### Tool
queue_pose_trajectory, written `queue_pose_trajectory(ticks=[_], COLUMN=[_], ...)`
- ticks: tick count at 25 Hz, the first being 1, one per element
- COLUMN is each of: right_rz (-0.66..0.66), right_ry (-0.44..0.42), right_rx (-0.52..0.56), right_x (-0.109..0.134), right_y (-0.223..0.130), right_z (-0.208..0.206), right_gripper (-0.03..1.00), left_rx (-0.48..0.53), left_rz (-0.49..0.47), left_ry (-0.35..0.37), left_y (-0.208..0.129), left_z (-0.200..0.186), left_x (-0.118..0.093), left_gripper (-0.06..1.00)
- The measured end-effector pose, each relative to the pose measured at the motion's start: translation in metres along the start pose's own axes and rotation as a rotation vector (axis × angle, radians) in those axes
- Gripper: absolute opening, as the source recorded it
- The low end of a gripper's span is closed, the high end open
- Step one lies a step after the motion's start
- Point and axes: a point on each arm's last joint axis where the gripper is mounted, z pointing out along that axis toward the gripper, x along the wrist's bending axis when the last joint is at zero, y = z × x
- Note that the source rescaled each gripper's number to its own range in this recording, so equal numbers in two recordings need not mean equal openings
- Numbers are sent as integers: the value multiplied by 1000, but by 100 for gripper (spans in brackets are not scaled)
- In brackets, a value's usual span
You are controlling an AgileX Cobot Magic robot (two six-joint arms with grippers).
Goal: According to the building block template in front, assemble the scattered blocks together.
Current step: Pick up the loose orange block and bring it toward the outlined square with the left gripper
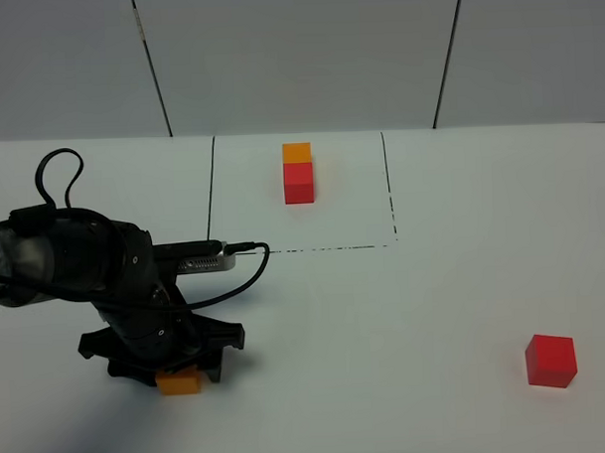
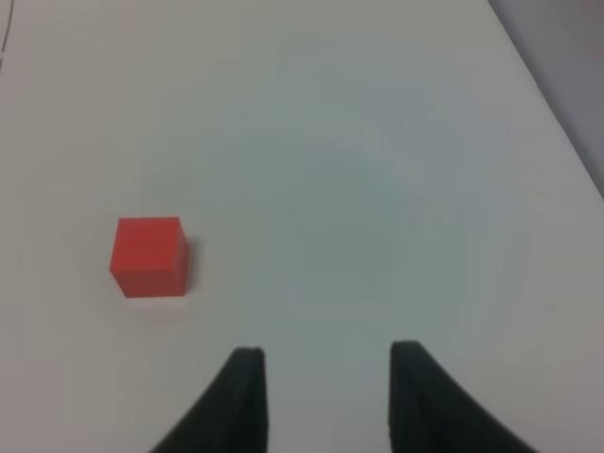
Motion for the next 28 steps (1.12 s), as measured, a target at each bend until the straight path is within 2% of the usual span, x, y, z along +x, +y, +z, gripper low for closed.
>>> queue_pose_trajectory(ticks=[2,7,14,18,24,28], right_rz=[0,0,0,0,0,0], right_ry=[0,0,0,0,0,0], right_rx=[0,0,0,0,0,0], right_x=[0,0,0,0,0,0], right_y=[0,0,0,0,0,0], right_z=[0,0,0,0,0,0], right_gripper=[0,0,0,0,0,0], left_rx=[10,27,28,15,-59,-63], left_rz=[-2,-7,-10,19,152,278], left_ry=[2,4,2,18,80,118], left_y=[-1,-2,-2,-1,6,16], left_z=[0,1,1,1,-2,-16], left_x=[0,1,0,2,6,4], left_gripper=[49,3,1,1,1,0])
